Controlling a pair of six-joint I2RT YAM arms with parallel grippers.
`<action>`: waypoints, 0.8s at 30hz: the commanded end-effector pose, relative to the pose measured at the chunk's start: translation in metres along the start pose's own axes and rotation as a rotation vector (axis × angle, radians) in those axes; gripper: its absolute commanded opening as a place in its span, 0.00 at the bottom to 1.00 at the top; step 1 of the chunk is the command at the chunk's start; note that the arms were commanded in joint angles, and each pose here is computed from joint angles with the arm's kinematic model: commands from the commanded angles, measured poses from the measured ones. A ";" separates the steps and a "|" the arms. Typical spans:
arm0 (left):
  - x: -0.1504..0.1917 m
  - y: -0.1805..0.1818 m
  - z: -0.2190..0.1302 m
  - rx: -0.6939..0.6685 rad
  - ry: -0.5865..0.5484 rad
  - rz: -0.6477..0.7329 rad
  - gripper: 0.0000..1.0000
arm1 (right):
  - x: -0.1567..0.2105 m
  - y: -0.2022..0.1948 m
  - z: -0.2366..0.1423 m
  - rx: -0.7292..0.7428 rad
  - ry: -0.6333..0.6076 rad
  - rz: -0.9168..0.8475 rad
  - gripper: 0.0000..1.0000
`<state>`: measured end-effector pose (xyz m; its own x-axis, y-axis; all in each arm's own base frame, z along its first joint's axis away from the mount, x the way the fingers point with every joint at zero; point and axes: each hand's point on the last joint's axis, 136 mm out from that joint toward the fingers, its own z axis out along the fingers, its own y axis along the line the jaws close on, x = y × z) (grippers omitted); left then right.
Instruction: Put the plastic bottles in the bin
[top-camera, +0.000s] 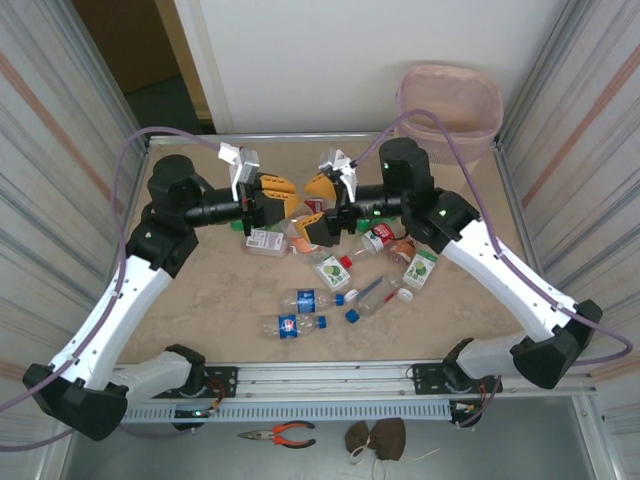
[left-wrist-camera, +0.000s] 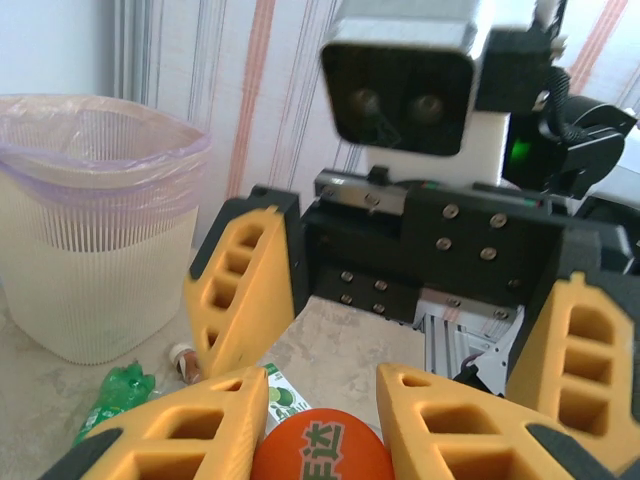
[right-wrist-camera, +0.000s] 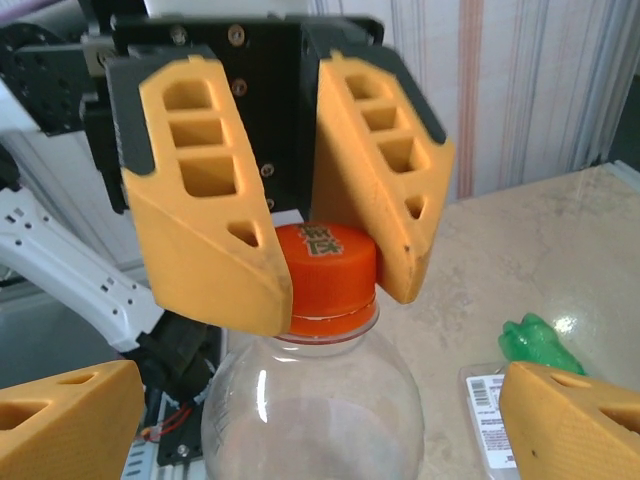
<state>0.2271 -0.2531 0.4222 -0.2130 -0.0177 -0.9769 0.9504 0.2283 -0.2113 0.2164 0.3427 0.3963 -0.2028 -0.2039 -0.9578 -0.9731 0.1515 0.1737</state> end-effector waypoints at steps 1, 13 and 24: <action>-0.020 -0.016 0.000 0.057 -0.041 0.077 0.12 | 0.004 0.004 0.009 -0.034 0.003 -0.050 0.90; -0.021 -0.016 0.001 0.065 -0.043 0.079 0.12 | 0.012 0.008 0.026 -0.084 0.042 -0.060 0.74; -0.020 -0.012 0.001 0.040 -0.047 0.075 0.25 | 0.007 0.010 0.023 -0.076 0.032 -0.056 0.60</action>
<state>0.2260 -0.2563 0.4265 -0.1949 -0.0228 -0.9806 0.9585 0.2079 -0.1954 0.2114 0.3644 0.3693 -0.1816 -0.2682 -0.9461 -0.9829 0.0789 0.1663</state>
